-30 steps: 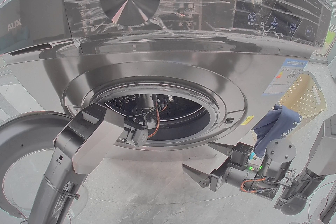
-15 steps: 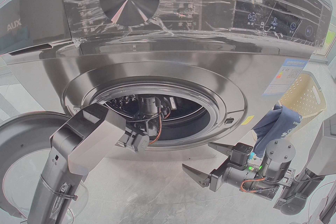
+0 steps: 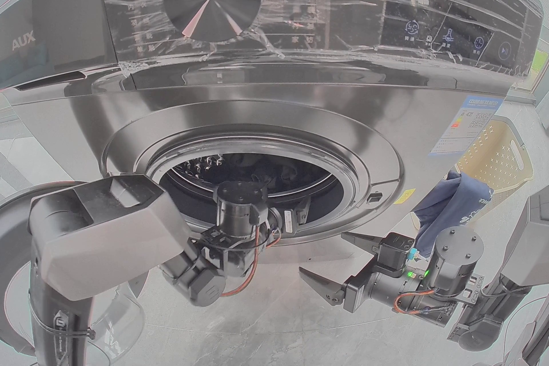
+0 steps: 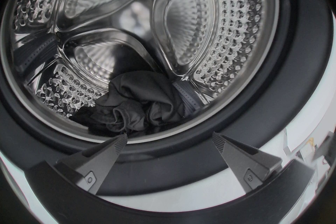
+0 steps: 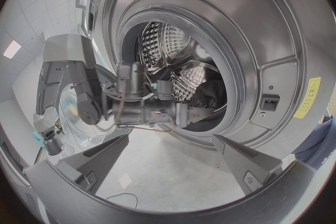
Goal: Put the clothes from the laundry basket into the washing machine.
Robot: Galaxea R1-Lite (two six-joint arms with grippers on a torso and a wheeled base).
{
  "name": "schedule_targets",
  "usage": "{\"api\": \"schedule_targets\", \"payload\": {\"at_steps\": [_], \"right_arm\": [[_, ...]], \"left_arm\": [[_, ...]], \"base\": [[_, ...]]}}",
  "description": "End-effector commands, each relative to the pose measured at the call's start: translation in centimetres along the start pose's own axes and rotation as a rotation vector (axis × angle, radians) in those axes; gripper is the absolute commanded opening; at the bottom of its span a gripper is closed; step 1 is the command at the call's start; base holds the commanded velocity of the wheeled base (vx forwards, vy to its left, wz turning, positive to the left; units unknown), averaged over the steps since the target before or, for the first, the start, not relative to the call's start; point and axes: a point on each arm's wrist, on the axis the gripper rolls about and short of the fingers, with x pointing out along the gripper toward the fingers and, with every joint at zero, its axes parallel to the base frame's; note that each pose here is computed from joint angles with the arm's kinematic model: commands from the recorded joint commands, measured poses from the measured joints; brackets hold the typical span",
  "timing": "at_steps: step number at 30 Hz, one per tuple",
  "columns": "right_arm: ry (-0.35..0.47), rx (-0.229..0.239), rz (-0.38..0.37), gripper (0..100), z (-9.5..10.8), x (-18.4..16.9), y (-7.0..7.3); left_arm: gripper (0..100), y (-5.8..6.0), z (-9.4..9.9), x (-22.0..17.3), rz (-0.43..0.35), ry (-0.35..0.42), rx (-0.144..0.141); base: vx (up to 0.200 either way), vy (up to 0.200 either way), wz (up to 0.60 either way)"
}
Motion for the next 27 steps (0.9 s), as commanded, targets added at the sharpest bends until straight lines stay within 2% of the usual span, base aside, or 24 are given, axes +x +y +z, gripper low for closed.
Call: {"api": "schedule_targets", "payload": {"at_steps": [1,10,16,20,23,26,27], "right_arm": [[-0.006,0.001,-0.007,100,0.2,-0.3,-0.2],[-0.032,0.002,-0.018,100,1.0,-1.1,-0.3],[-0.063,0.001,-0.021,100,1.8,-2.1,-0.3],[-0.07,0.002,-0.028,100,2.1,-3.4,-0.3],[-0.082,0.003,-0.044,100,2.5,-4.4,-0.7],[-0.092,0.005,-0.064,100,2.8,-5.3,-1.1],[-0.107,0.008,-0.103,100,3.1,-6.3,-1.5]], "left_arm": [[100,-2.0,1.8,-6.9,-0.128,-0.04,0.021],[100,-0.4,2.5,-13.1,-0.151,-0.036,0.023],[100,0.7,2.2,-16.1,-0.147,-0.048,0.024],[100,1.4,2.3,-17.6,-0.14,-0.058,0.042],[100,1.7,2.4,-18.7,-0.142,-0.053,0.049],[100,2.0,3.0,-20.1,-0.144,-0.076,0.069],[100,2.2,3.2,-20.5,-0.143,-0.084,0.073]], "base": [[0.0,0.0,0.0],[0.0,0.0,0.0],[0.0,0.0,0.0],[0.0,0.0,0.0],[-0.2,0.0,0.0],[-0.2,0.0,0.0],[-0.2,0.0,0.0]]}}
